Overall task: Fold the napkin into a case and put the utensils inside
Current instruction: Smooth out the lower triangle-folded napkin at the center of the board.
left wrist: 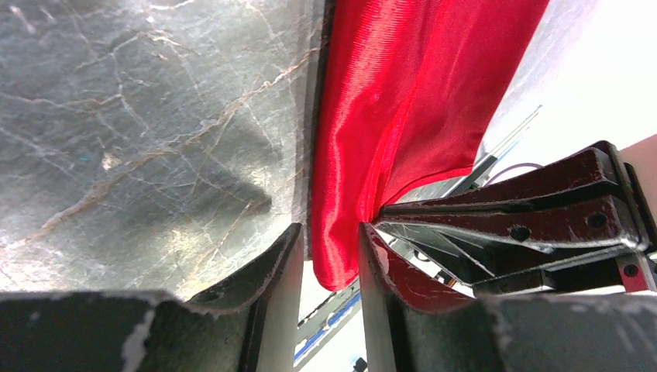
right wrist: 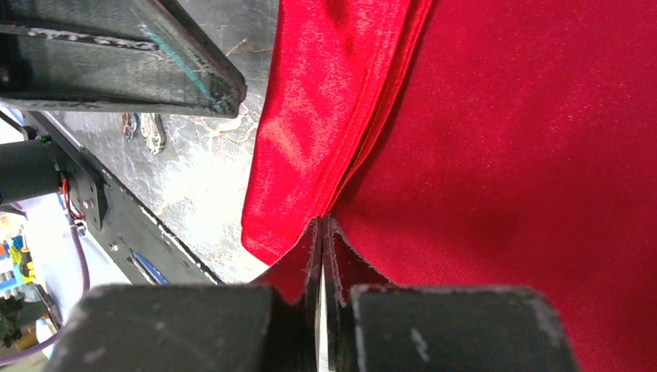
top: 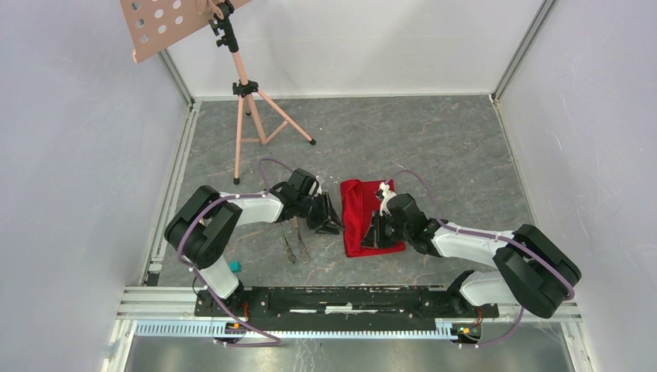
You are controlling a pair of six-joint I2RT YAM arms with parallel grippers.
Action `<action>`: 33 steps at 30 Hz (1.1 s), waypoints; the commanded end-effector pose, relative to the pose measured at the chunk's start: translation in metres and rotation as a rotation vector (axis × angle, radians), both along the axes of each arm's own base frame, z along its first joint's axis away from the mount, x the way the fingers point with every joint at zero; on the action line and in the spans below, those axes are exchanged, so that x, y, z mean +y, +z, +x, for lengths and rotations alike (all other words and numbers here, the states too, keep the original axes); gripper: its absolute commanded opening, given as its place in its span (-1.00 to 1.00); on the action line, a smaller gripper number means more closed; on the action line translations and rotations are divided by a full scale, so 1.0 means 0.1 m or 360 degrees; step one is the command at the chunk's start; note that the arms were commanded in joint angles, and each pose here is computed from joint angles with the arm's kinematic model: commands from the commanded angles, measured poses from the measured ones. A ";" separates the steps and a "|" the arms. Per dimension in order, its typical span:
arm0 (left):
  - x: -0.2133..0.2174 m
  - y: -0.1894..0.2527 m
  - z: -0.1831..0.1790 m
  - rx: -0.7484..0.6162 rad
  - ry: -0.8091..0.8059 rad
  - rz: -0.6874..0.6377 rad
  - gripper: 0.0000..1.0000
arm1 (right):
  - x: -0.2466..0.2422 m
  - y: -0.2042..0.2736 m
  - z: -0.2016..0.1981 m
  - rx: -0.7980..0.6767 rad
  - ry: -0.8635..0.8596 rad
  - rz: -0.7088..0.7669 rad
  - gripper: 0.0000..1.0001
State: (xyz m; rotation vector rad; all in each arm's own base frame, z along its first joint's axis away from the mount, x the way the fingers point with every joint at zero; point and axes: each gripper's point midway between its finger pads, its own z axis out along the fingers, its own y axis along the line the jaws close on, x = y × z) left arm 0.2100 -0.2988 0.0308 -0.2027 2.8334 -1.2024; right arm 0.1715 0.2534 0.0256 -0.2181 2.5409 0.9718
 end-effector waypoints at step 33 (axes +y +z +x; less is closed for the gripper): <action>-0.21 -0.03 -0.38 0.0035 -0.0110 -0.0047 -0.35 | 0.04 0.09 0.03 -0.0015 0.0002 0.0165 -0.04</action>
